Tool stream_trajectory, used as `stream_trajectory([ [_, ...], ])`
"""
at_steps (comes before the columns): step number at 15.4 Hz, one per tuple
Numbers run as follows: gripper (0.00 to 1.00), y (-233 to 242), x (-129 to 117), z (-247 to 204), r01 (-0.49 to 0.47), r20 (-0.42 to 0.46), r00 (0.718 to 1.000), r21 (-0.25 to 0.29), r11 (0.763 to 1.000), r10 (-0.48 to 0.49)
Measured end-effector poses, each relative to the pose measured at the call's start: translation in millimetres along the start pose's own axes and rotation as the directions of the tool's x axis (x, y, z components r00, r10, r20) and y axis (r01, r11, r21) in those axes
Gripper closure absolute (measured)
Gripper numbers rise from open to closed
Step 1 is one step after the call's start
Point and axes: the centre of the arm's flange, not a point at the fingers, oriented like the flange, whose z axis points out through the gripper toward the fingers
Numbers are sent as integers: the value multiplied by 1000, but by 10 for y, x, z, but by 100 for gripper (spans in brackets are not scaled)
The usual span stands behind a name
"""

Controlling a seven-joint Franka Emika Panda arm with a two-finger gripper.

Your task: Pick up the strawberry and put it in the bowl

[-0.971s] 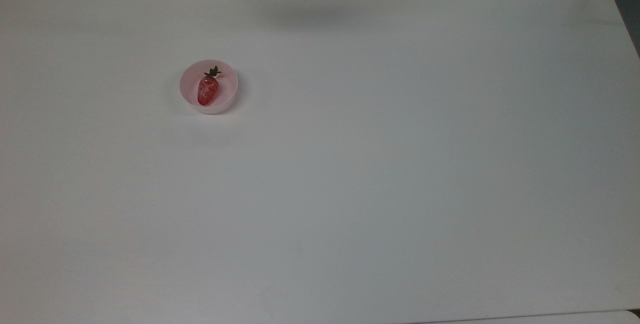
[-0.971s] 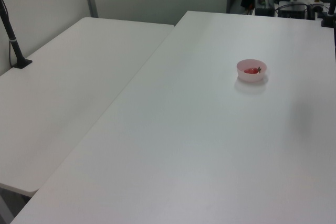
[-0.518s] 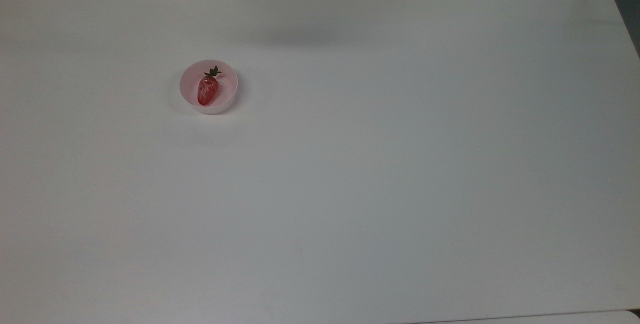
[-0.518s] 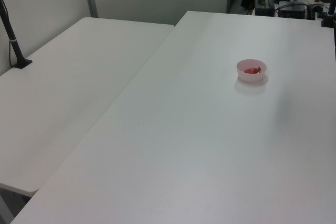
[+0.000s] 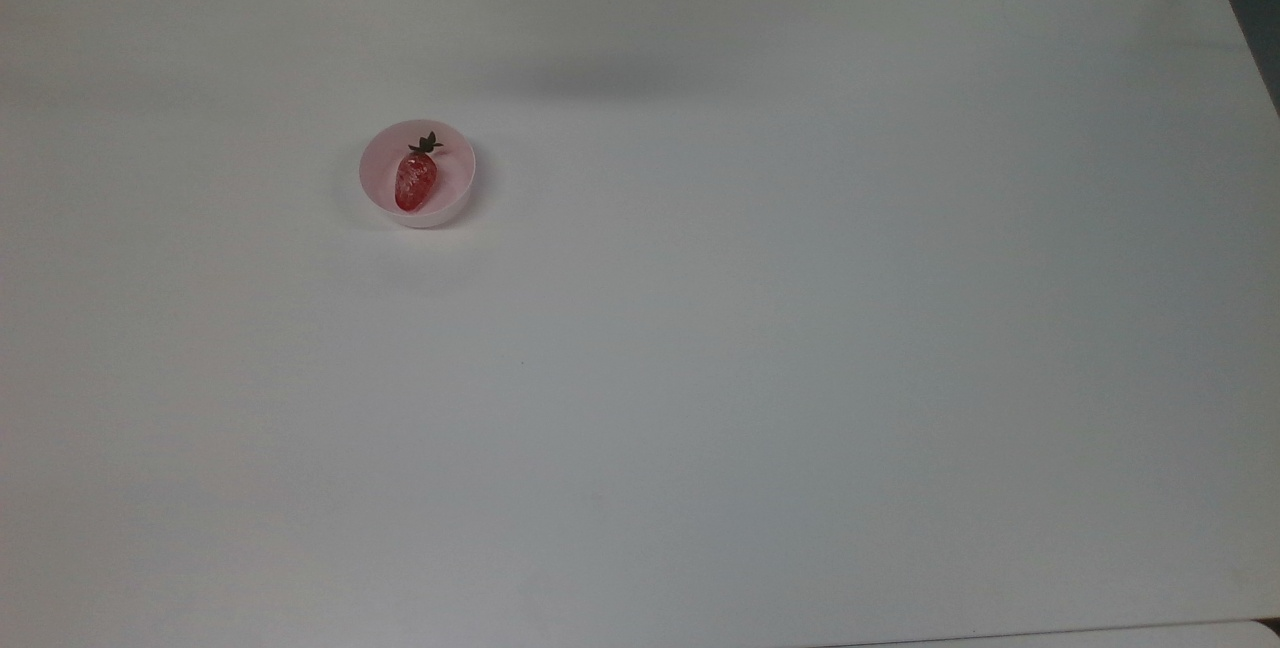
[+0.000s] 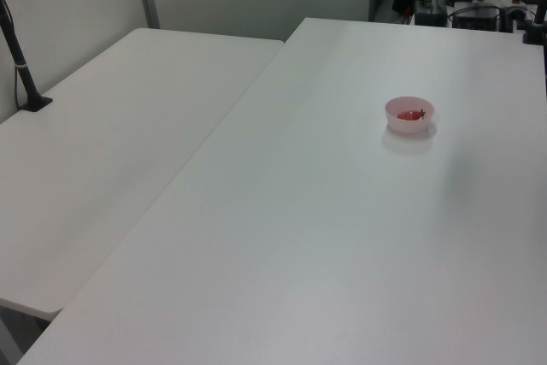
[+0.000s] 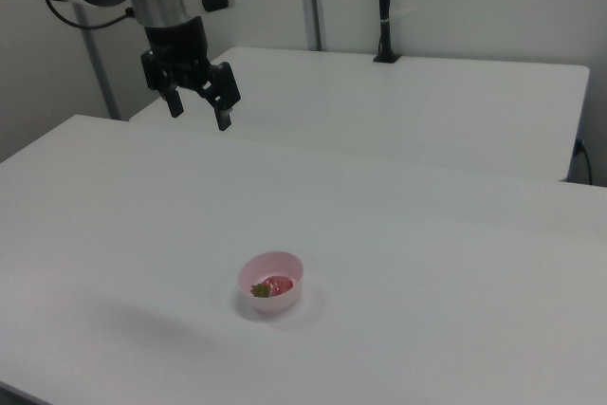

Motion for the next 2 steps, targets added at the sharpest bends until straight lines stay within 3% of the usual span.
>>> stream_trajectory([
  [2, 0, -34, 38, 78, -3, 14, 1000, -4, 1000, 3],
])
